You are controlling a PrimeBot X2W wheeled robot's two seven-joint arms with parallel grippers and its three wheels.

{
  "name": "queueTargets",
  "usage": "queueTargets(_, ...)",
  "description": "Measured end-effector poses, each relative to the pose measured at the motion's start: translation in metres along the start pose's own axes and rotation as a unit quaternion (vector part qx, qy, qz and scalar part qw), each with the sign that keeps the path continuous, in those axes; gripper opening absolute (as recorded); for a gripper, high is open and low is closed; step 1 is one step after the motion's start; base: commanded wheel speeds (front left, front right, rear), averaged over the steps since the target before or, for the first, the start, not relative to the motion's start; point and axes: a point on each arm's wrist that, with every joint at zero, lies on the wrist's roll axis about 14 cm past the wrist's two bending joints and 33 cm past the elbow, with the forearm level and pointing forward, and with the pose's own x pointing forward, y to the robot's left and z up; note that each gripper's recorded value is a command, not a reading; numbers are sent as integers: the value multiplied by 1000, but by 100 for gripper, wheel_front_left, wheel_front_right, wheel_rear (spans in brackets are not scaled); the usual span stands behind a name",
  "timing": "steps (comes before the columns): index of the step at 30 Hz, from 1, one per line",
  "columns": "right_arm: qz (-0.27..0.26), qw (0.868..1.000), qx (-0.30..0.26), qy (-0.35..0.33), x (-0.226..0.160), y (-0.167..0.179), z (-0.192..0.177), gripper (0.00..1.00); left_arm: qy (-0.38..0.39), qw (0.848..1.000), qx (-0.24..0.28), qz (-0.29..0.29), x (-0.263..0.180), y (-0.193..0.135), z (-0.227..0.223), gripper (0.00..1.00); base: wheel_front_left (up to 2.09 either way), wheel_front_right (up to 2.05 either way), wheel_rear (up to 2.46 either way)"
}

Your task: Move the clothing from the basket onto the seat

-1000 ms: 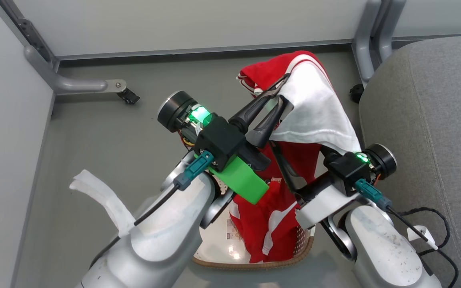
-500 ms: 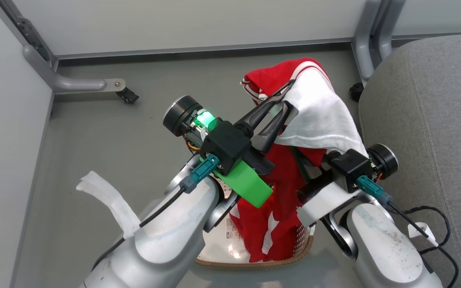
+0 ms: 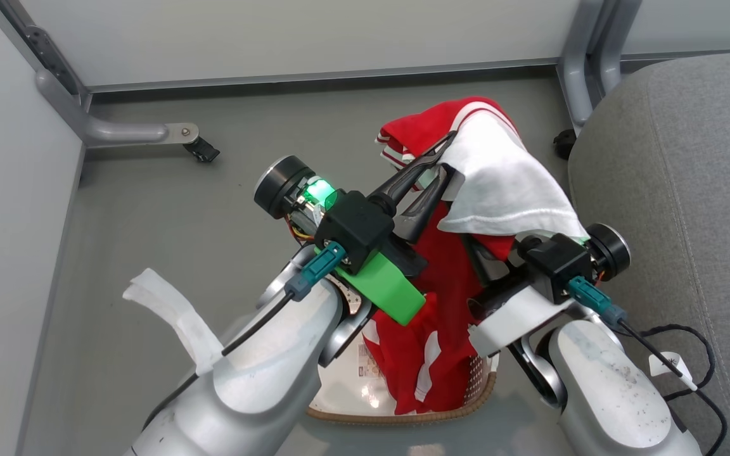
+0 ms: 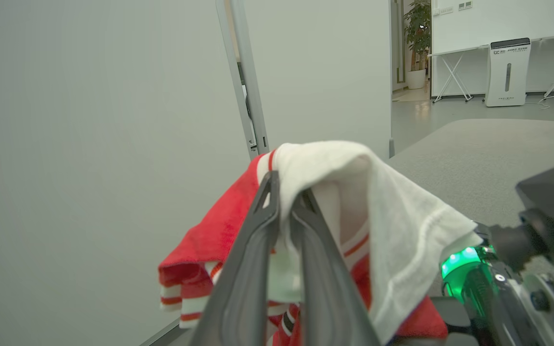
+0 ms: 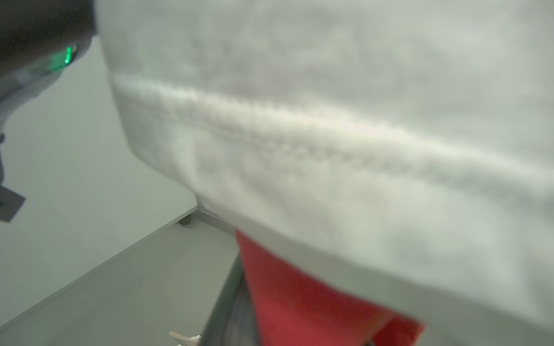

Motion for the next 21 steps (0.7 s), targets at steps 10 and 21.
queueTargets(10, -1, 1000, 3, -3, 0, -1, 1, 0, 8, 1000, 5, 1, -1, 1, -5, 100, 0, 0, 0)
queueTargets(21, -18, 1000, -1, -4, -4, -12, 3, 0, 12, 1000, 4, -1, 1, 0, -10, 100, 0, 0, 0)
